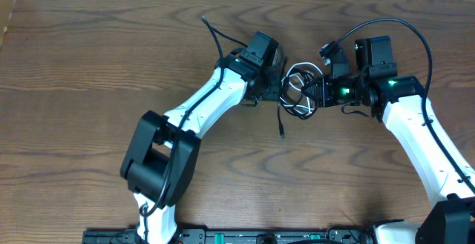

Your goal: Untangle cables

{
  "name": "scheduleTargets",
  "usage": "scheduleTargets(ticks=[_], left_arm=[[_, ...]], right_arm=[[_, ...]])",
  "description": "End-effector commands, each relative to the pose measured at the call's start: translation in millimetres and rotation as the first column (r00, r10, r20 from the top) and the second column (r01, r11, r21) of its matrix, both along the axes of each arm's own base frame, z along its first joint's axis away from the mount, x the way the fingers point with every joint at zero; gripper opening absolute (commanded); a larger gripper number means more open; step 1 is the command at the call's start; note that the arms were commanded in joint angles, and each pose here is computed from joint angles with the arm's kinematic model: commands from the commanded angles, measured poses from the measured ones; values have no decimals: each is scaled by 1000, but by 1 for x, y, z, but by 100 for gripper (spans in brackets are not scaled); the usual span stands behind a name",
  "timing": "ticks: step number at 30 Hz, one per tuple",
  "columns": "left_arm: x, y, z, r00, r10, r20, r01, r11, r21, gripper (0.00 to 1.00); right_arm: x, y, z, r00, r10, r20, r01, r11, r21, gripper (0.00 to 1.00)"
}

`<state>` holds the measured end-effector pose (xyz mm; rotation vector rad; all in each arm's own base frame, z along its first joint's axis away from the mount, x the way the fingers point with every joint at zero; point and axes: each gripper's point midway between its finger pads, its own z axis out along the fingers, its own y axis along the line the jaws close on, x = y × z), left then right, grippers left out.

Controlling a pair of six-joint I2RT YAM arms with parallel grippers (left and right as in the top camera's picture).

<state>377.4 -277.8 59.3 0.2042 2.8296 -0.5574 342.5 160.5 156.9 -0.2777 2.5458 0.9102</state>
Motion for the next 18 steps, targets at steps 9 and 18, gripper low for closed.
scheduleTargets(ticks=[9,18], left_arm=[[13,-10,-23,999,50,-16,-50,998,-29,37],[15,28,-40,993,117,18,-118,978,174,37]], right_arm=[[-2,1,12,1000,0,15,-1,999,35,1],[2,-5,8,998,-65,-18,65,998,20,1]])
